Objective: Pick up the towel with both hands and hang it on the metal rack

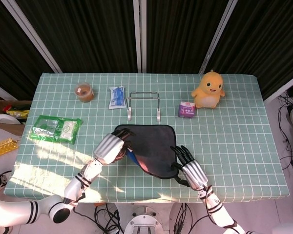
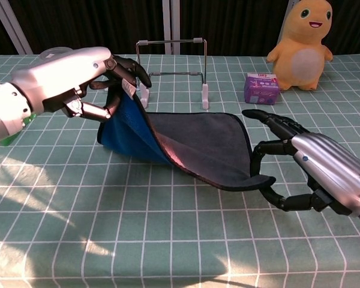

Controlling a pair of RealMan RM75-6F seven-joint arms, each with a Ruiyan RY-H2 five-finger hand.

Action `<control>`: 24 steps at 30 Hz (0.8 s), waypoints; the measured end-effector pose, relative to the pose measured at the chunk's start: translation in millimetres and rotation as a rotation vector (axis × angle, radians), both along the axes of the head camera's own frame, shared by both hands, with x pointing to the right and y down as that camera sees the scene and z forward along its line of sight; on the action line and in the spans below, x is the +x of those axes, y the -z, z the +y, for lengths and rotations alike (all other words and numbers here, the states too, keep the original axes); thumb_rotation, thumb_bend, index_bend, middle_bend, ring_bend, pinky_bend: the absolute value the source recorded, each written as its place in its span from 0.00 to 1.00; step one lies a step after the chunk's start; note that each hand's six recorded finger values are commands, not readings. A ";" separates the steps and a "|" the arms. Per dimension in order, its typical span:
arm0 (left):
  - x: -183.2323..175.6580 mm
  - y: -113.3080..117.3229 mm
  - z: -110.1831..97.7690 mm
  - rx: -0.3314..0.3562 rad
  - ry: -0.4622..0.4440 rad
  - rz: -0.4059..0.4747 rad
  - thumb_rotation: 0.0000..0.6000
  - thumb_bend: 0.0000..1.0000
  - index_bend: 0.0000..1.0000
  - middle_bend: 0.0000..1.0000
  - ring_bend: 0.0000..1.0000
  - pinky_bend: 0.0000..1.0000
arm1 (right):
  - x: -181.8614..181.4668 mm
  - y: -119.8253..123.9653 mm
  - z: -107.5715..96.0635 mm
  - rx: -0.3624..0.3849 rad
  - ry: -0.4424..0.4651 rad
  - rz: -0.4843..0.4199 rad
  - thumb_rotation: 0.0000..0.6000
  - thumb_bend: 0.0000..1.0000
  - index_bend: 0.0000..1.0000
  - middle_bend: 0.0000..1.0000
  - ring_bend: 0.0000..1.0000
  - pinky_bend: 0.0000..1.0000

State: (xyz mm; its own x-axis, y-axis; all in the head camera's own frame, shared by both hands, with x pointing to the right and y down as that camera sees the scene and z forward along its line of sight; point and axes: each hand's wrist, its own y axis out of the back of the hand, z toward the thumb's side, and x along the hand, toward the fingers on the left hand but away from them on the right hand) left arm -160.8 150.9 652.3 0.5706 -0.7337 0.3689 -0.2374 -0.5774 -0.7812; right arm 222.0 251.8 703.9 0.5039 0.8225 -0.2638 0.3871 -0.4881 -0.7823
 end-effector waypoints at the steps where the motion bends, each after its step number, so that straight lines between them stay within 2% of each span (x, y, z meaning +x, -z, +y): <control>1: -1.2 0.6 -0.4 -0.004 0.009 0.007 1.00 0.62 0.76 0.24 0.17 0.30 | 1.6 0.7 -1.8 -0.004 -0.018 -0.016 1.00 0.49 0.96 0.13 0.00 0.00; 4: -6.2 1.6 -1.3 -0.026 0.039 0.031 1.00 0.63 0.77 0.24 0.17 0.30 | 7.6 2.9 -8.4 -0.026 -0.077 -0.079 1.00 0.51 1.00 0.16 0.00 0.00; 14: -17.4 -0.2 -11.5 -0.105 0.164 0.132 1.00 0.63 0.78 0.24 0.17 0.30 | 30.4 24.8 -48.7 -0.092 -0.228 -0.231 1.00 0.56 1.00 0.16 0.00 0.00; 20: -19.5 -2.3 -30.2 -0.134 0.261 0.193 1.00 0.64 0.78 0.24 0.17 0.30 | 38.0 48.1 -87.8 -0.163 -0.273 -0.294 1.00 0.58 1.00 0.16 0.00 0.00; 24: -15.5 -6.5 -40.8 -0.146 0.297 0.209 1.00 0.64 0.78 0.24 0.17 0.30 | 38.3 69.0 -124.6 -0.182 -0.289 -0.317 1.00 0.58 1.00 0.16 0.00 0.00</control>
State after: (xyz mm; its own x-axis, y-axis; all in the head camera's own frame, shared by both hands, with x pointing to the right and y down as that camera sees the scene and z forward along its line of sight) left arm -176.3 110.2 658.8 0.4149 -0.8269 0.3797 -0.5565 -0.5607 -0.6131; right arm 260.3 127.1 634.9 0.3395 0.8959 -0.2865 0.7338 -0.4429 -0.5152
